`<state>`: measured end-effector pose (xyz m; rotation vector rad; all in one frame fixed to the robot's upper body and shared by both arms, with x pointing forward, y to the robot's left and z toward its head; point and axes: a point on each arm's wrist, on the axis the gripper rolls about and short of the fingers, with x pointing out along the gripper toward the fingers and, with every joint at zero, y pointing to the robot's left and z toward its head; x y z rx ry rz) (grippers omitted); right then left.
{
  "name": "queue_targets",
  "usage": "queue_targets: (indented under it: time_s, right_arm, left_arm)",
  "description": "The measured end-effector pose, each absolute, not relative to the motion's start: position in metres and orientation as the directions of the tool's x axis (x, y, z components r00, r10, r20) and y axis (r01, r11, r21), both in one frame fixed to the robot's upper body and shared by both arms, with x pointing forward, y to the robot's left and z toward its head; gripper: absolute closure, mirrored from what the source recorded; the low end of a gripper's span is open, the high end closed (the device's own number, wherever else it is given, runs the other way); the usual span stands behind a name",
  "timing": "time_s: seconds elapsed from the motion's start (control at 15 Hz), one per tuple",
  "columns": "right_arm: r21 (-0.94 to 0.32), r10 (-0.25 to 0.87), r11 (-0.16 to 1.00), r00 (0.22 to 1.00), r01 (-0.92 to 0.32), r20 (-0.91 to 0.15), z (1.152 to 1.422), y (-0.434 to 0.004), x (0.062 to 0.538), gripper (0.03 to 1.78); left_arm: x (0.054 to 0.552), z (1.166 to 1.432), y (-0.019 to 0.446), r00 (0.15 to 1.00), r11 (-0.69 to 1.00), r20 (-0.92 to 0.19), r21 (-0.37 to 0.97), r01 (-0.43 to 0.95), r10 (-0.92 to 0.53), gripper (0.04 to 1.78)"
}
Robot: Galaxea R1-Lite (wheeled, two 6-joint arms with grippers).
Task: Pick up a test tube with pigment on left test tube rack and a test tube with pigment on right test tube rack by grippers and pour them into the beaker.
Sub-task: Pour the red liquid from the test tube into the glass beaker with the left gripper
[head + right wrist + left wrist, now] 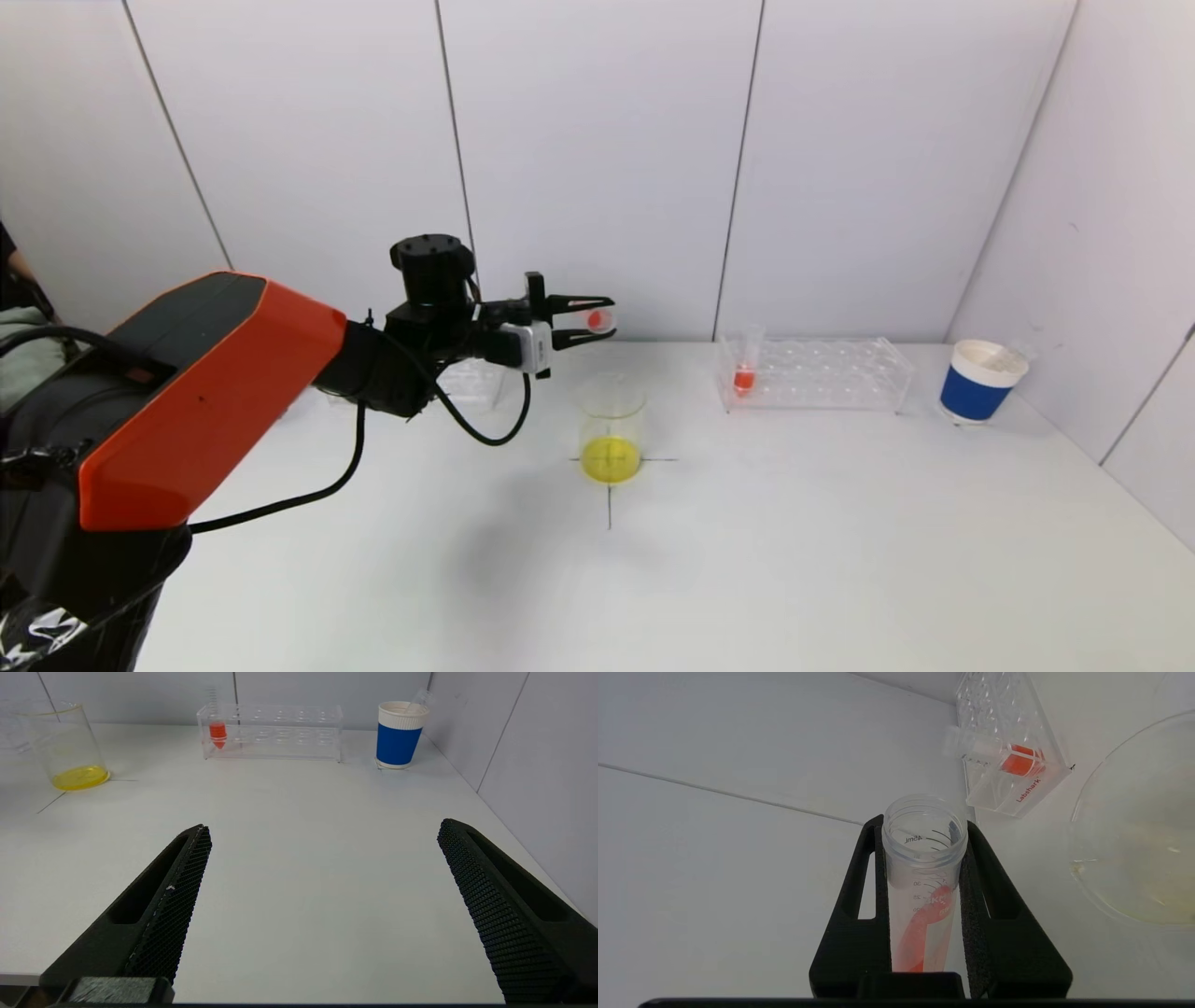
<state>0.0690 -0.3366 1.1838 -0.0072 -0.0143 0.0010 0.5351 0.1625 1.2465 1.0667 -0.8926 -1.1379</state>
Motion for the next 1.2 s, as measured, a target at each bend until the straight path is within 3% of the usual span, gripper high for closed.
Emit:
queue_targets:
  time_s: [1.2]
  right_arm:
    - [-0.007,0.001,1.0,1.0,-0.001,0.015,1.184,-0.337,0.069,0.05]
  left_arm:
    - [0.539,1.22,0.155,0.201,0.011,-0.006,0.997,0.08,-0.98,1.38]
